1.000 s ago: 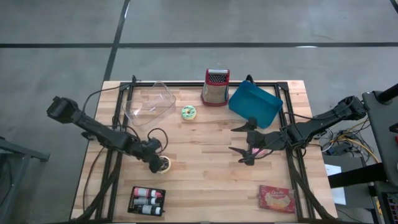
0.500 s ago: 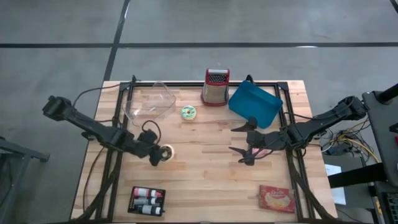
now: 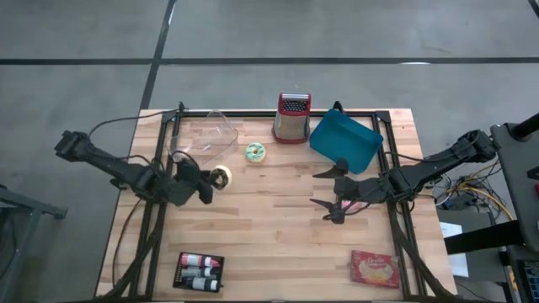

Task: Pick & Place Food Item
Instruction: Put the black donut into the transparent bin

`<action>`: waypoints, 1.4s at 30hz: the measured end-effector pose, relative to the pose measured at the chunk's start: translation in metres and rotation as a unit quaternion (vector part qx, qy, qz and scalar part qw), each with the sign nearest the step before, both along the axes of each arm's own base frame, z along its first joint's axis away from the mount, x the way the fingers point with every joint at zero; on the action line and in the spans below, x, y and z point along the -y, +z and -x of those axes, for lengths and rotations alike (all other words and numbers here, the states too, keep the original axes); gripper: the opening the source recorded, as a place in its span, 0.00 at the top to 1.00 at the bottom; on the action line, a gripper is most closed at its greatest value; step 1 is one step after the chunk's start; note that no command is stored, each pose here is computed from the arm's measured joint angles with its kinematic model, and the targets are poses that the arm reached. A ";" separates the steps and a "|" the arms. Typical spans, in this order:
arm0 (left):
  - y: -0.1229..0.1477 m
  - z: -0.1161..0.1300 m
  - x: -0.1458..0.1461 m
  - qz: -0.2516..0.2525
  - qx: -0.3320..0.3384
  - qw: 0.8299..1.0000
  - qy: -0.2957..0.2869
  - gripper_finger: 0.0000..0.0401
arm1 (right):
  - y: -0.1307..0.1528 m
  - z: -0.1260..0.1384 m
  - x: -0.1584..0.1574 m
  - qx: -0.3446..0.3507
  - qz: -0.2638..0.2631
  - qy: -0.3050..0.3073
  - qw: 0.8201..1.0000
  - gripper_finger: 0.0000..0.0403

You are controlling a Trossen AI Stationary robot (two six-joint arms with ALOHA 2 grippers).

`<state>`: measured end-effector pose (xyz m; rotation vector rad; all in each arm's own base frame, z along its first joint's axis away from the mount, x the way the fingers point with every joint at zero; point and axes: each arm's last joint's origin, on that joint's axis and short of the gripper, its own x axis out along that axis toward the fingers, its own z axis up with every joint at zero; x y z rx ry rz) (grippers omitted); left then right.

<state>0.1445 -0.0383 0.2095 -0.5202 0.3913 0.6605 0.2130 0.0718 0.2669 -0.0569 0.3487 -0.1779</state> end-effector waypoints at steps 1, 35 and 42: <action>0.002 0.003 -0.002 -0.004 -0.002 1.000 0.006 0.67 | 0.000 0.000 0.000 0.000 0.000 0.000 1.000 0.15; 0.029 0.038 -0.067 -0.089 -0.105 0.954 0.266 0.67 | 0.000 0.000 0.000 0.000 0.000 0.000 1.000 0.15; 0.028 0.042 -0.082 -0.085 -0.144 0.939 0.301 0.67 | 0.000 0.000 0.000 0.000 0.000 0.000 1.000 0.14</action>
